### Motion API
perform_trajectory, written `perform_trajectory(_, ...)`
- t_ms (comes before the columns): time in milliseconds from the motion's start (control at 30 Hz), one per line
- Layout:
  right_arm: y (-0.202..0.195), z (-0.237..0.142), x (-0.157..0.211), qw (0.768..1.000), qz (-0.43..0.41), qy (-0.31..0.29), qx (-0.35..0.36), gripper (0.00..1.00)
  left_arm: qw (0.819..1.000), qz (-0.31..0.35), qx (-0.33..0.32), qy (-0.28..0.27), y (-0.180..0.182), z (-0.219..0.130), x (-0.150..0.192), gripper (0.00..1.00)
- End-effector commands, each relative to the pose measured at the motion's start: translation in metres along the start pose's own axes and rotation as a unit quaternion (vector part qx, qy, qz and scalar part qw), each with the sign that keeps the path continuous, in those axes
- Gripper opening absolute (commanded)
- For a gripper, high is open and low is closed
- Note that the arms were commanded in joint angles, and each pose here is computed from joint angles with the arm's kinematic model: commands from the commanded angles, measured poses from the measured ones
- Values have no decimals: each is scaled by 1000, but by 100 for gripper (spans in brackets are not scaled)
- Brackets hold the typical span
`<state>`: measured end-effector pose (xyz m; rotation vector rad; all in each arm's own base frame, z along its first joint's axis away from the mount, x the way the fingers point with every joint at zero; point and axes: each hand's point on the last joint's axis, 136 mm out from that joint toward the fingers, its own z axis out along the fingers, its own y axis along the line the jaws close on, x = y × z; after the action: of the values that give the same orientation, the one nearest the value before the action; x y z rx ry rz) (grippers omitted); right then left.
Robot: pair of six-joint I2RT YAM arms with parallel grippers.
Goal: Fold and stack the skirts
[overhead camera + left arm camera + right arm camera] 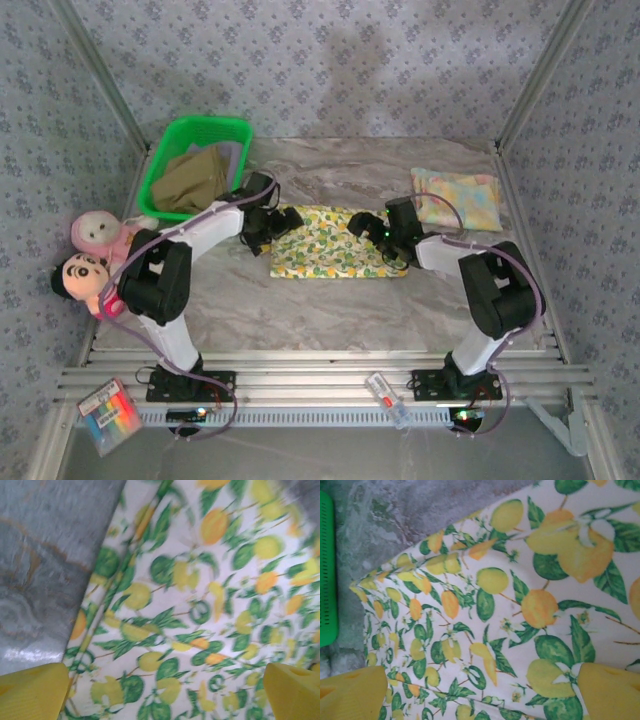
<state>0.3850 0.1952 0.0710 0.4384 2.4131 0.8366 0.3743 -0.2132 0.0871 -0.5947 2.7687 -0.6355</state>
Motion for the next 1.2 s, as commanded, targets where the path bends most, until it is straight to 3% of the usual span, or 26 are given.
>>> perform_trajectory(0,21,-6,-5,999,-34,1,-25,99,998,29,63,0,-42,-11,-14,100)
perform_trajectory(300,12,6,-49,998,-17,-52,6,97,990,34,132,37,-105,45,-47,100)
perform_trajectory(700,-41,10,-61,996,6,-34,87,97,998,14,35,51,-37,98,-44,100)
perform_trajectory(867,-31,-9,-60,998,-10,-45,53,97,997,46,57,33,-50,64,-48,100)
perform_trajectory(1100,-60,-72,-47,988,21,-94,122,97,991,123,41,-24,-74,-3,-41,99)
perform_trajectory(1167,-73,-85,-38,985,41,-96,138,97,988,147,35,-23,-82,-12,-30,94)
